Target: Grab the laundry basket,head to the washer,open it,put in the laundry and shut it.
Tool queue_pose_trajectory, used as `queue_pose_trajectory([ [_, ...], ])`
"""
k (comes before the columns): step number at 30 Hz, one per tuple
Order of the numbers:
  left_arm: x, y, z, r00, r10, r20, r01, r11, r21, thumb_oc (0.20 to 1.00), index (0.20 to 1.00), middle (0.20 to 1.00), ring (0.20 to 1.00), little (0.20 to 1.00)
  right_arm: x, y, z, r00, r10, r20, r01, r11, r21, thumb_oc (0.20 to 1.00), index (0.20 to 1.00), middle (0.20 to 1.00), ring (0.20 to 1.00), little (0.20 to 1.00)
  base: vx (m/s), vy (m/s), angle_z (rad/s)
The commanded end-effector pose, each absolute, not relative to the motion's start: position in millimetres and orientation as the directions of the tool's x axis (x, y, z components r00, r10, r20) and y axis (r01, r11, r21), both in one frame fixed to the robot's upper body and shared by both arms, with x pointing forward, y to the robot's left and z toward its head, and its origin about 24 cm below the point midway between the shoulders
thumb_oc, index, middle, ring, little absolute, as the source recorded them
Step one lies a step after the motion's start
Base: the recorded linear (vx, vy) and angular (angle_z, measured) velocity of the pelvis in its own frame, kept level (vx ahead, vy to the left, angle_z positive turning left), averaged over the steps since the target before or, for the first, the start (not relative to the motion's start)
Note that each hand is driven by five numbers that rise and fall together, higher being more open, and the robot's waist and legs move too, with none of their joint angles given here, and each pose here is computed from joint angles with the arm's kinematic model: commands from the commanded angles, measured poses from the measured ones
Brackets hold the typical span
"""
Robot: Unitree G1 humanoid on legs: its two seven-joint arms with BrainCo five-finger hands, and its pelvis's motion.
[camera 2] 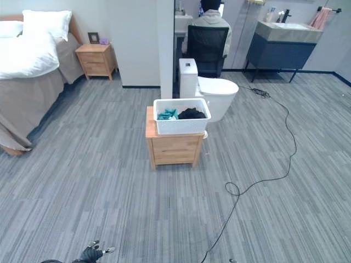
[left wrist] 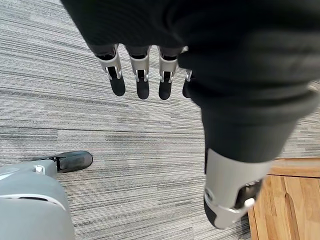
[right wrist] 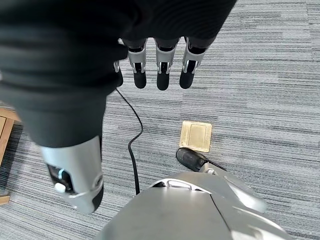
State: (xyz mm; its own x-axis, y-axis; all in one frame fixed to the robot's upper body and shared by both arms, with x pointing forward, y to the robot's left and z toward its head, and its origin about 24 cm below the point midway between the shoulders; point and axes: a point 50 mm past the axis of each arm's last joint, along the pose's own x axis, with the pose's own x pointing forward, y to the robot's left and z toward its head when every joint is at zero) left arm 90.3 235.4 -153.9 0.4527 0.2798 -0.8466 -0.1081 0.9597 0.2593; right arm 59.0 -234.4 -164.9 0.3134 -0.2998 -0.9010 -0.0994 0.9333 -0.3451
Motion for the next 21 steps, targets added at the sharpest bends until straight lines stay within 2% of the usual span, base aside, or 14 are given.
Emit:
queue_pose_trajectory([
  [1, 113.4, 238.2, -148.8, 0.512, 0.285, -0.810, -0.084, 0.956, 0.283, 1.000, 1.000, 1.000, 1.000, 1.000, 67.3, -238.8, -163.9, 0.317, -0.318, -0.894, -0.119, 0.921, -0.370, 1.000, 1.000, 1.000, 1.000, 1.000, 0.00, 0.000, 0.00],
  [21, 112.2, 232.8, -150.8, 0.509, 0.262, -0.820, -0.054, 0.960, 0.273, 1.000, 1.000, 1.000, 1.000, 1.000, 54.1, -249.1, -164.3, 0.258, -0.355, -0.899, -0.096, 0.916, -0.389, 1.000, 1.000, 1.000, 1.000, 1.000, 0.00, -0.002, 0.00],
])
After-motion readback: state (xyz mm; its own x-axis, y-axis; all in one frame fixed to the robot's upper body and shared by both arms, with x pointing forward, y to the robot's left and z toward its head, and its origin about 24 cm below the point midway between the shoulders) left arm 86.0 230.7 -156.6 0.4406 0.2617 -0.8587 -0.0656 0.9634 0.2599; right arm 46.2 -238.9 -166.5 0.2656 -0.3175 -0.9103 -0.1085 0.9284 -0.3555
